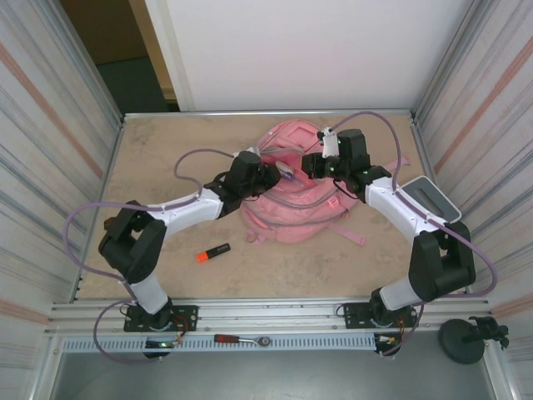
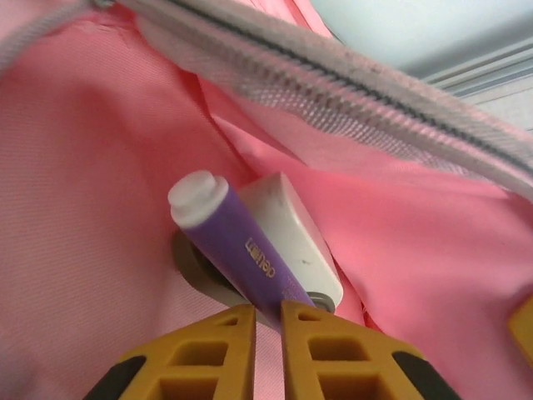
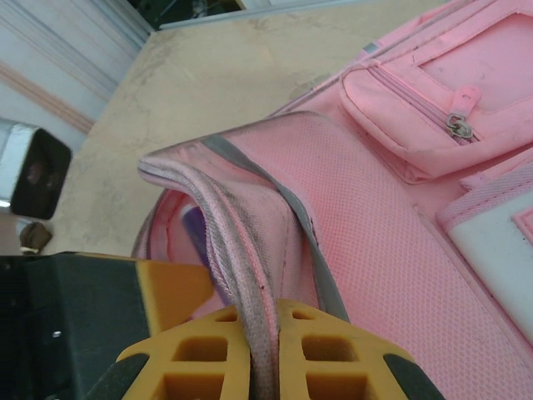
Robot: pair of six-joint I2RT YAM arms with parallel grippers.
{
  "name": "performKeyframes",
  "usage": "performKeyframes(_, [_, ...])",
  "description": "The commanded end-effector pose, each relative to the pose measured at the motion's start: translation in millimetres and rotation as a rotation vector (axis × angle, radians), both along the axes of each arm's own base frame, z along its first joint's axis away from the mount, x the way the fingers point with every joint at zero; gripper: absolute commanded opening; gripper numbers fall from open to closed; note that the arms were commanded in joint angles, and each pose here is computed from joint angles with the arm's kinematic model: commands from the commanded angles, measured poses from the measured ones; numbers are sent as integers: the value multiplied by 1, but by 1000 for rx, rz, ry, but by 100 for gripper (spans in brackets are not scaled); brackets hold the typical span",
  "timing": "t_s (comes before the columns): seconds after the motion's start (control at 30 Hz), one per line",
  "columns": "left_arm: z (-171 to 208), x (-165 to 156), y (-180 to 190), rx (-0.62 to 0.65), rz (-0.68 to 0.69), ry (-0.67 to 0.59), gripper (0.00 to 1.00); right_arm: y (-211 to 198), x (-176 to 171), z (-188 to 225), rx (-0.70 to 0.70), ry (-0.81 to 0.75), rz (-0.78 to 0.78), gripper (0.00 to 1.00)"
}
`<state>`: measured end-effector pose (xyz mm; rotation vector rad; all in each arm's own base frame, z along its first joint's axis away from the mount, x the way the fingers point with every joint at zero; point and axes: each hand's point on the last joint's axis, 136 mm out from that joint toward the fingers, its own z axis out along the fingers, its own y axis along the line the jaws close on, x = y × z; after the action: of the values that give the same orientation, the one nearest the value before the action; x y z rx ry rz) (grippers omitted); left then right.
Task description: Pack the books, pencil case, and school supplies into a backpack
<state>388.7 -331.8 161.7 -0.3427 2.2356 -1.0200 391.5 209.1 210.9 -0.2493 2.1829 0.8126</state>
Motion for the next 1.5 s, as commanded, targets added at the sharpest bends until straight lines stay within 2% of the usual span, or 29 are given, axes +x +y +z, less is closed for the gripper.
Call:
performKeyframes(0.0, [-7, 12, -8, 22, -29, 14, 15, 0, 3, 15, 24, -41, -9, 2])
performKeyframes(0.17, [-11, 26, -23, 17, -52, 33, 16, 3, 1, 23, 32, -61, 13, 2])
performKeyframes(0.33, [-5, 23, -20, 29, -84, 7, 28, 0, -1, 29, 29, -83, 22, 3])
performKeyframes(0.6, [15, -6, 18, 119, -116, -55, 52, -5, 1, 17, 17, -57, 8, 3])
performKeyframes(0.77, [20, -37, 38, 171, -235, -72, 61, -4, 2, 14, 22, -50, 7, 3])
performKeyframes(0.83, [13, -57, 58, 251, -262, -69, 63, -5, 1, 13, 18, -47, 9, 3])
performKeyframes(0.97, [-19, -99, 125, 470, -188, -28, 71, -8, 0, 13, 7, -52, 4, 3])
performKeyframes(1.03, [-42, -126, 161, 580, -156, 38, 75, -8, 1, 11, 7, -49, 4, 3])
performKeyframes(1.1, [-59, -151, 182, 636, -156, 106, 77, -9, 3, 9, 7, -44, 3, 3])
performKeyframes(1.27, [-93, -198, 207, 756, -160, 246, 84, -6, 4, 3, 16, -27, 11, 3])
performKeyframes(1.47, [-109, -204, 218, 898, -177, 316, 92, -3, 2, 1, 41, -14, 18, 3])
